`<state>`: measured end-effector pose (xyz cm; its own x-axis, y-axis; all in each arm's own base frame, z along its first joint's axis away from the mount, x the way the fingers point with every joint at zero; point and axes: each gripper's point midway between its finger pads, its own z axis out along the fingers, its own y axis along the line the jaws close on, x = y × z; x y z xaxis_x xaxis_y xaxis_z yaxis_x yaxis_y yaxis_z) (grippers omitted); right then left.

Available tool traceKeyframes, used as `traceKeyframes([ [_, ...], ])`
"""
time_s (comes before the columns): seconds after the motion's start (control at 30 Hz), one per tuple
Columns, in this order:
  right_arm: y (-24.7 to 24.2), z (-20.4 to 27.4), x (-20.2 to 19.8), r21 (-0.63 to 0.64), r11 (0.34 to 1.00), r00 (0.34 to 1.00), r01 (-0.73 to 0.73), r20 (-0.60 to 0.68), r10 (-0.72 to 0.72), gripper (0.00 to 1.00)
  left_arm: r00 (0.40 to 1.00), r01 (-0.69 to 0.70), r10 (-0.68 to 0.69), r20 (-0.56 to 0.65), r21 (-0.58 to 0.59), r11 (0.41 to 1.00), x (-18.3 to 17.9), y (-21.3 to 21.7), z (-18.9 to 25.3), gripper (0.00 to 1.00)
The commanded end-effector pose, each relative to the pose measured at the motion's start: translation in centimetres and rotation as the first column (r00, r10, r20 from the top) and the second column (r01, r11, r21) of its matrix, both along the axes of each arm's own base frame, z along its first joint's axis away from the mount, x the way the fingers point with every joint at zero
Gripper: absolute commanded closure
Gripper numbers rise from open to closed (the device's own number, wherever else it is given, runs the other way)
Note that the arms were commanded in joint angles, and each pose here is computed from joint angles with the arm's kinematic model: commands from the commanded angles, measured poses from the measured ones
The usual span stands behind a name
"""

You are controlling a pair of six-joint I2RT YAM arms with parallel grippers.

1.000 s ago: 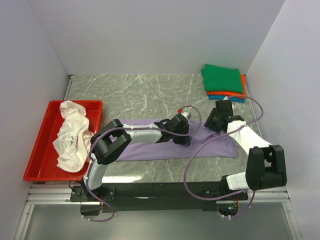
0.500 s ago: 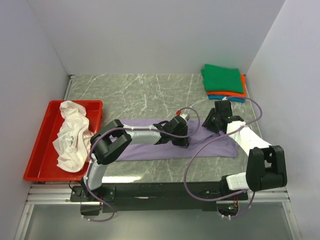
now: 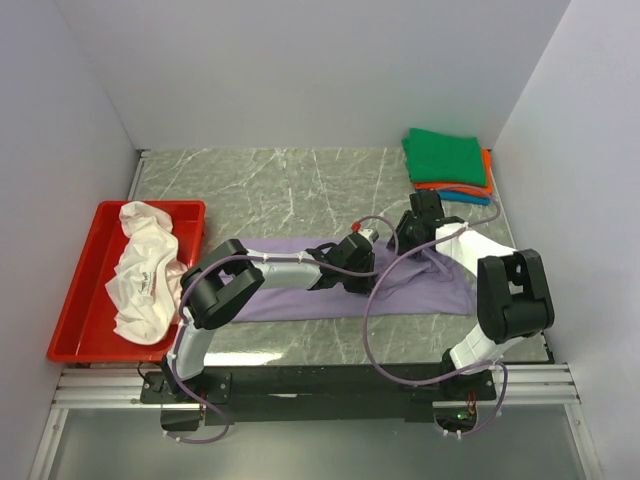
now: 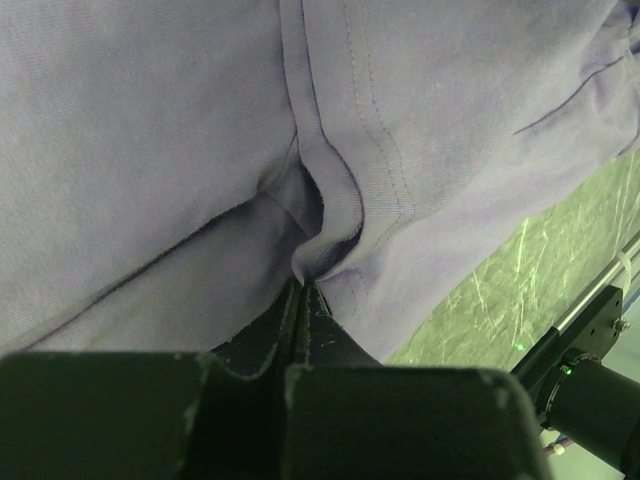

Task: Fold and stack the t-shirts
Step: Fold the tshirt

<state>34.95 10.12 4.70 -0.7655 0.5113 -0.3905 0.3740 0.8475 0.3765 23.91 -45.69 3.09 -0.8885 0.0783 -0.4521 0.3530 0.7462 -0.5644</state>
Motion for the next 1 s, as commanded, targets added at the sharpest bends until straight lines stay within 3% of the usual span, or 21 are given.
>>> traceKeyframes([
  [0.0, 0.0, 1.2, 2.3, -0.012, 0.999, 0.998, 0.036, 0.053, -0.035, 0.55, 0.999, 0.011, -0.009, 0.032, -0.066, 0.998, -0.2, -0.8, 2.9, 0.99],
  [0.4, -0.8, -1.0, 2.6, -0.055, 0.996, 0.997, 0.068, 0.025, -0.067, 0.53, 1.0, 0.01, -0.009, 0.029, -0.058, 0.998, -0.2, -0.7, 2.6, 0.99],
  [0.57, -0.9, -1.5, 2.6, -0.064, 0.996, 0.998, 0.063, 0.013, -0.063, 0.56, 0.999, 0.009, -0.007, 0.031, -0.051, 0.999, -0.2, -0.6, 2.6, 0.99],
  [0.7, -0.8, -1.5, 2.4, -0.059, 0.996, 0.998, 0.059, 0.016, -0.059, 0.68, 1.0, 0.01, -0.009, 0.029, -0.049, 0.999, -0.2, -0.6, 2.5, 0.99],
  [0.73, -0.7, -1.3, 2.3, -0.058, 0.997, 0.998, 0.058, 0.02, -0.057, 0.75, 1.0, 0.009, -0.007, 0.03, -0.05, 0.999, -0.2, -0.6, 2.6, 1.0],
  [0.83, -0.8, -0.3, 2.4, -0.056, 0.997, 0.998, 0.057, 0.039, -0.055, 0.85, 0.999, 0.004, -0.002, 0.034, -0.046, 0.999, 0.0, -0.6, 2.6, 0.99],
  [0.97, -0.9, 1.3, 2.3, -0.054, 0.997, 0.996, 0.056, 0.066, -0.053, 0.95, 0.999, -0.003, 0.005, 0.051, -0.045, 0.999, 0.3, -0.6, 2.8, 0.99],
])
